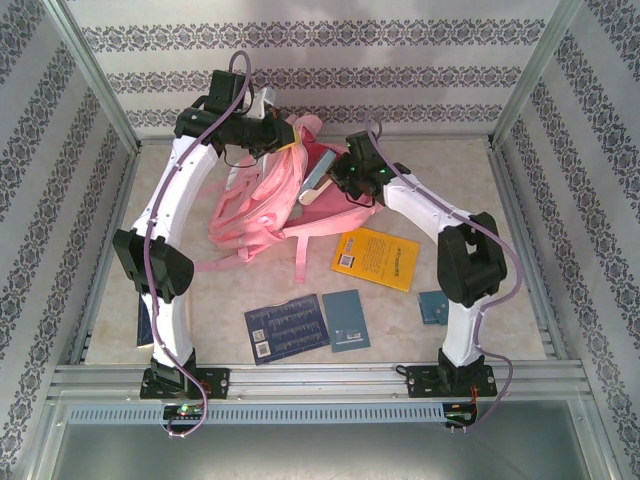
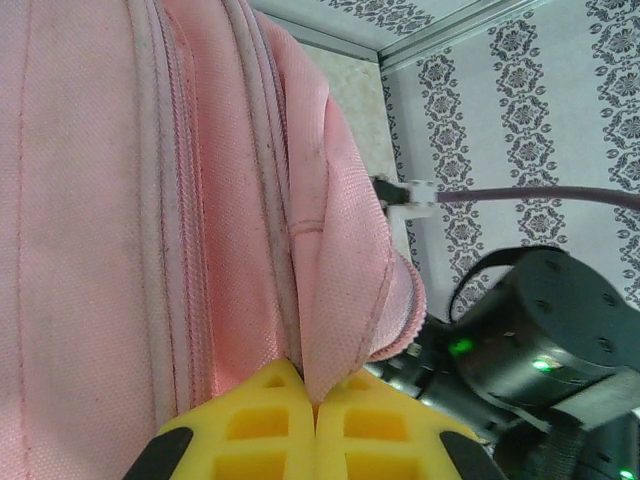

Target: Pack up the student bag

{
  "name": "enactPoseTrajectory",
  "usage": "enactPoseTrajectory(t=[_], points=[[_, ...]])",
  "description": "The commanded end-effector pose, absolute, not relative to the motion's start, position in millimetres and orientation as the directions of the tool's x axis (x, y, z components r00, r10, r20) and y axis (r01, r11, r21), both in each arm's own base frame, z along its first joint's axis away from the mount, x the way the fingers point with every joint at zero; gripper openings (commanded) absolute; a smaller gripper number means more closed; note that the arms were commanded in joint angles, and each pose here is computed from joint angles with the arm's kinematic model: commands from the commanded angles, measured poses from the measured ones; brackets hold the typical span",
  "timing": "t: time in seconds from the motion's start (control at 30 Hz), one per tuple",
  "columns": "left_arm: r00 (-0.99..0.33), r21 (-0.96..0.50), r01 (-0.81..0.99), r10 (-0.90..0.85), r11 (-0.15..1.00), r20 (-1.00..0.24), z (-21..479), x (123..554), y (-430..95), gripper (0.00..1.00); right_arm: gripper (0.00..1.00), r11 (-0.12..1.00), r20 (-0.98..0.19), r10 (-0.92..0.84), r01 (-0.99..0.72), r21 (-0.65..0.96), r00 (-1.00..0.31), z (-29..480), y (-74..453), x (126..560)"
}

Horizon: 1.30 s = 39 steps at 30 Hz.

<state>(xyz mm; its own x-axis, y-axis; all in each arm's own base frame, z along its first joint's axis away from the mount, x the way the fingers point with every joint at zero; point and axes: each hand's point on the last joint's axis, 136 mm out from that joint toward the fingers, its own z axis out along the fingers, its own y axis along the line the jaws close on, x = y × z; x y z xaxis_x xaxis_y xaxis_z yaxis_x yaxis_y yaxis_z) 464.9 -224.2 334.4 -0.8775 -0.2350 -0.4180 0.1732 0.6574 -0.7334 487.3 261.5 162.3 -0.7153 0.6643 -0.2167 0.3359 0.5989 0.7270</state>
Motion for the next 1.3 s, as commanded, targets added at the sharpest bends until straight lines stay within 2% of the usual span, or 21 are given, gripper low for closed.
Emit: enactPoseTrajectory(t=[0.0, 0.07, 0.1, 0.13, 0.17, 0.2, 0.27, 0.33, 0.47, 0.6, 0.83, 0.97, 1.07, 1.27], points=[[-0.768, -0.723, 0.393, -0.229, 0.568, -0.597, 414, 454, -233, 0.00, 0.00, 0.528, -0.189, 0.656, 0.266, 0.807, -0.731, 191, 315, 492], [-0.767, -0.725, 0.392, -0.233, 0.566, -0.597, 414, 457, -233, 0.00, 0.00, 0.544, -0.175, 0.620, 0.259, 0.798, -0.765, 183, 340, 486], [-0.766, -0.726, 0.392, -0.237, 0.565, -0.597, 414, 459, -233, 0.00, 0.04, 0.551, -0.168, 0.599, 0.251, 0.796, -0.782, 179, 353, 482], [-0.764, -0.727, 0.393, -0.240, 0.564, -0.599, 415, 461, -233, 0.00, 0.16, 0.558, -0.164, 0.584, 0.247, 0.792, -0.795, 175, 362, 479], [-0.763, -0.727, 0.391, -0.242, 0.565, -0.599, 415, 463, -232, 0.00, 0.37, 0.567, -0.156, 0.572, 0.251, 0.784, -0.805, 169, 368, 477], [-0.763, -0.728, 0.387, -0.247, 0.566, -0.598, 415, 465, -230, 0.00, 0.52, 0.575, -0.146, 0.560, 0.255, 0.778, -0.815, 164, 373, 474], [-0.764, -0.732, 0.379, -0.255, 0.566, -0.592, 413, 467, -228, 0.00, 0.66, 0.580, -0.135, 0.556, 0.267, 0.769, -0.820, 159, 372, 472], [-0.764, -0.734, 0.373, -0.261, 0.567, -0.590, 413, 469, -225, 0.00, 0.73, 0.574, -0.138, 0.565, 0.267, 0.774, -0.814, 160, 365, 474], [-0.765, -0.736, 0.365, -0.267, 0.570, -0.586, 411, 473, -222, 0.00, 0.79, 0.570, -0.175, 0.544, 0.207, 0.795, -0.821, 182, 350, 482], [-0.762, -0.724, 0.347, -0.272, 0.596, -0.588, 407, 475, -215, 0.00, 0.83, 0.613, -0.267, 0.472, 0.095, 0.785, -0.840, 212, 338, 483], [-0.764, -0.663, 0.241, -0.283, 0.708, -0.580, 383, 480, -194, 0.00, 0.82, 0.700, -0.406, 0.349, -0.053, 0.712, -0.844, 260, 311, 463], [-0.760, -0.634, 0.170, -0.309, 0.754, -0.572, 368, 483, -185, 0.00, 0.84, 0.798, -0.445, 0.359, 0.023, 0.602, -0.820, 263, 259, 441], [-0.751, -0.645, 0.167, -0.328, 0.746, -0.573, 364, 486, -189, 0.00, 0.83, 0.850, -0.465, 0.416, 0.153, 0.503, -0.781, 256, 201, 414], [-0.751, -0.675, 0.187, -0.338, 0.714, -0.566, 361, 491, -204, 0.00, 0.85, 0.809, -0.389, 0.585, 0.482, 0.335, -0.711, 213, 87, 328]])
